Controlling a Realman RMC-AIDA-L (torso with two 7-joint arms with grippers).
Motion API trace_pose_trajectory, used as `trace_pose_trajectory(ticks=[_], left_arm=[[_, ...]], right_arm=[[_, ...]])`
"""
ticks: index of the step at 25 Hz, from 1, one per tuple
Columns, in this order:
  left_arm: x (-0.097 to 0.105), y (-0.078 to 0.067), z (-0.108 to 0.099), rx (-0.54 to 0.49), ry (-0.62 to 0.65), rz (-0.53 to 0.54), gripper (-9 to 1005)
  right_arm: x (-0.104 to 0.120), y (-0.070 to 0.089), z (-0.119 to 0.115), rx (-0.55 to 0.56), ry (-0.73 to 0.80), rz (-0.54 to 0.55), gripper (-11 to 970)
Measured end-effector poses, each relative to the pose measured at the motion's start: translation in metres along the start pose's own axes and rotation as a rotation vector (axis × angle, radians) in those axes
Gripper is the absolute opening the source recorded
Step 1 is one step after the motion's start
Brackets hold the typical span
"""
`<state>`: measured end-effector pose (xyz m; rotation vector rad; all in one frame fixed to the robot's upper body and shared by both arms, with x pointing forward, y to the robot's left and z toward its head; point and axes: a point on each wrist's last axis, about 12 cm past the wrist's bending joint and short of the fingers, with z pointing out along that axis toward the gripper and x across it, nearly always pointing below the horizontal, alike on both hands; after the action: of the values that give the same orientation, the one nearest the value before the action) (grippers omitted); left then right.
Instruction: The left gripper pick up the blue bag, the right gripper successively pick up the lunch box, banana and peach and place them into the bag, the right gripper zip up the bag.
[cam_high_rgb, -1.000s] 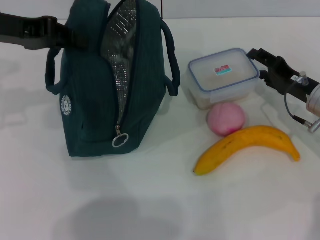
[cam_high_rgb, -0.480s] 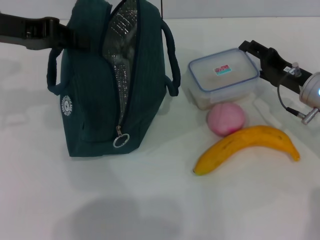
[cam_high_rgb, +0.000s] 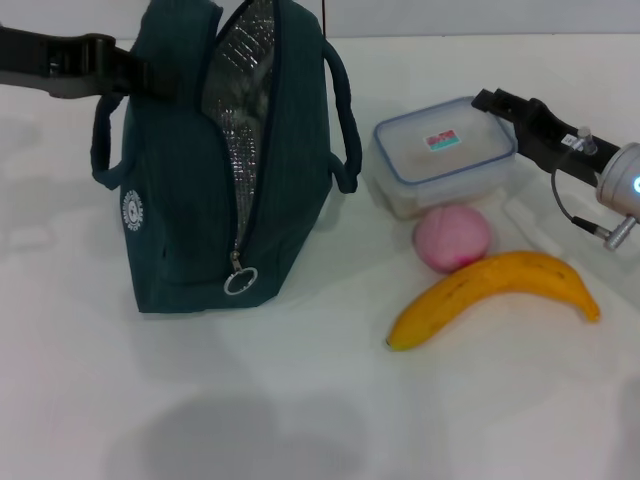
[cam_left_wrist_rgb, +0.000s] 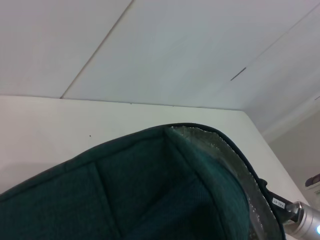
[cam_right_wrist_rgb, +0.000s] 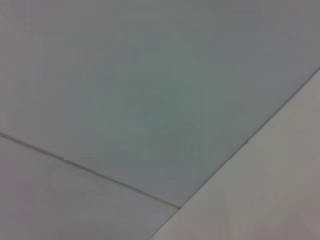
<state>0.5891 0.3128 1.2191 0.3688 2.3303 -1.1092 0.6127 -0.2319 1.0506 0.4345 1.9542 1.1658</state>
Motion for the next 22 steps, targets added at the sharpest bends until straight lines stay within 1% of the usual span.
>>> trace_pose_trajectory(ticks=[2, 5, 10, 18, 22], left_arm=[[0.000, 0.000, 0.000, 0.000, 0.000, -0.001, 32], [0.000, 0.000, -0.001, -0.001, -0.001, -0.001, 32], [0.001, 0.001, -0.001, -0.001, 0.000, -0.002, 33], [0.001, 0.000, 0.000, 0.002, 0.002, 0.000, 33], [0.001, 0.000, 0.000, 0.002, 0.002, 0.000, 33]], right_arm=[[-0.001, 0.000, -0.002, -0.006, 0.002, -0.019, 685], [-0.002, -0.001, -0.004, -0.008, -0.006, -0.016, 603], [-0.002, -0.002, -0.005, -0.013, -0.011, -0.007, 360], [-0.001, -0.003, -0.007, -0.017, -0.014, 0.001, 234], [-0.001, -0.005, -0.011, -0.030, -0.025, 0.005, 200]])
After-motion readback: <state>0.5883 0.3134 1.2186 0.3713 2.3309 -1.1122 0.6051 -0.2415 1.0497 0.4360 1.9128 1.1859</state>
